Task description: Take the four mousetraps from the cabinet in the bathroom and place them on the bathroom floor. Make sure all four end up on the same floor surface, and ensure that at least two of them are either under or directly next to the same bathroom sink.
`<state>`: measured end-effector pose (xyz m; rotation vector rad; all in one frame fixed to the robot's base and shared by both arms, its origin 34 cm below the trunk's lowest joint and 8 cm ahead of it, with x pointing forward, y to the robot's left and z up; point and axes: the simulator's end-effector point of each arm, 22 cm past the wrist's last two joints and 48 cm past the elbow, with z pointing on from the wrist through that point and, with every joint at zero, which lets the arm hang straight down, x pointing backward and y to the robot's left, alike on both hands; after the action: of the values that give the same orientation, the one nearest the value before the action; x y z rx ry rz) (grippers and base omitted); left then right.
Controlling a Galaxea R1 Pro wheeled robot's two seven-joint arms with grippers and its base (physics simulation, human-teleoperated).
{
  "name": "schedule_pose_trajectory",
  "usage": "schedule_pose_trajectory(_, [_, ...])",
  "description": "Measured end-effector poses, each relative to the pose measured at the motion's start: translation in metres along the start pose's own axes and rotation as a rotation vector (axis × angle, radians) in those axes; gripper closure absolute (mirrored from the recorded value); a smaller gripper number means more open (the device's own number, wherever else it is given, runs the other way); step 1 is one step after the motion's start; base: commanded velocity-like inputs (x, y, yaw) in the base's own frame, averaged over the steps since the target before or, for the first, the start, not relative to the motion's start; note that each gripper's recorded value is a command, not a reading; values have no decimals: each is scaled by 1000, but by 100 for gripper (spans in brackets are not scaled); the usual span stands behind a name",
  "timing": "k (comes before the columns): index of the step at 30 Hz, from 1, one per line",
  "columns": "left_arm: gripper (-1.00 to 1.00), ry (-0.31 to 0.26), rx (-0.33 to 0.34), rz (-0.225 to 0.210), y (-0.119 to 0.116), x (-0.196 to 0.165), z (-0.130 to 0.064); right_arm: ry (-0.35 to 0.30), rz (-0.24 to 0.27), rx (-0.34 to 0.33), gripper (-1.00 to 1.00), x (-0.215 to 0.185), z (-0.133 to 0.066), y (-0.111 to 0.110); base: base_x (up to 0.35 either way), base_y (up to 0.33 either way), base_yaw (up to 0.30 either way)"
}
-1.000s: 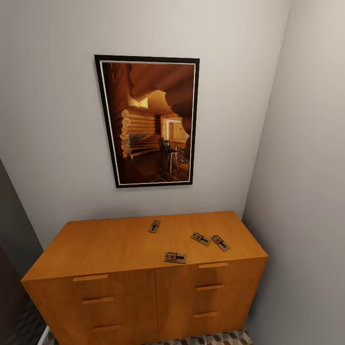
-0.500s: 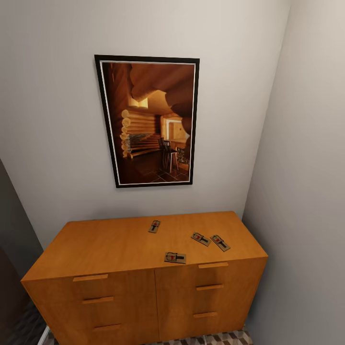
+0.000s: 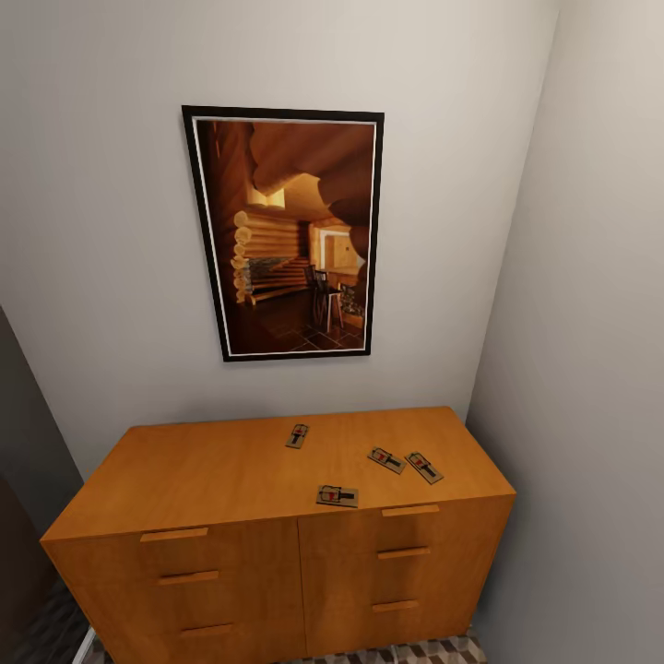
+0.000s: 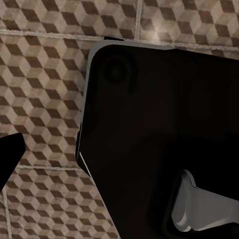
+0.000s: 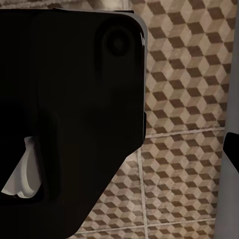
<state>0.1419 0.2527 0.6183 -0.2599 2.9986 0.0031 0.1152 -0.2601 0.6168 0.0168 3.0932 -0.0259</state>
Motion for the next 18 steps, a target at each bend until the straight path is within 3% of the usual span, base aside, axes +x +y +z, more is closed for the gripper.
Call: schedule_pose_trajectory(18, [-100,0,4,4,-1,0,0,-1,0,0,-100,0,0,0,0,0,0])
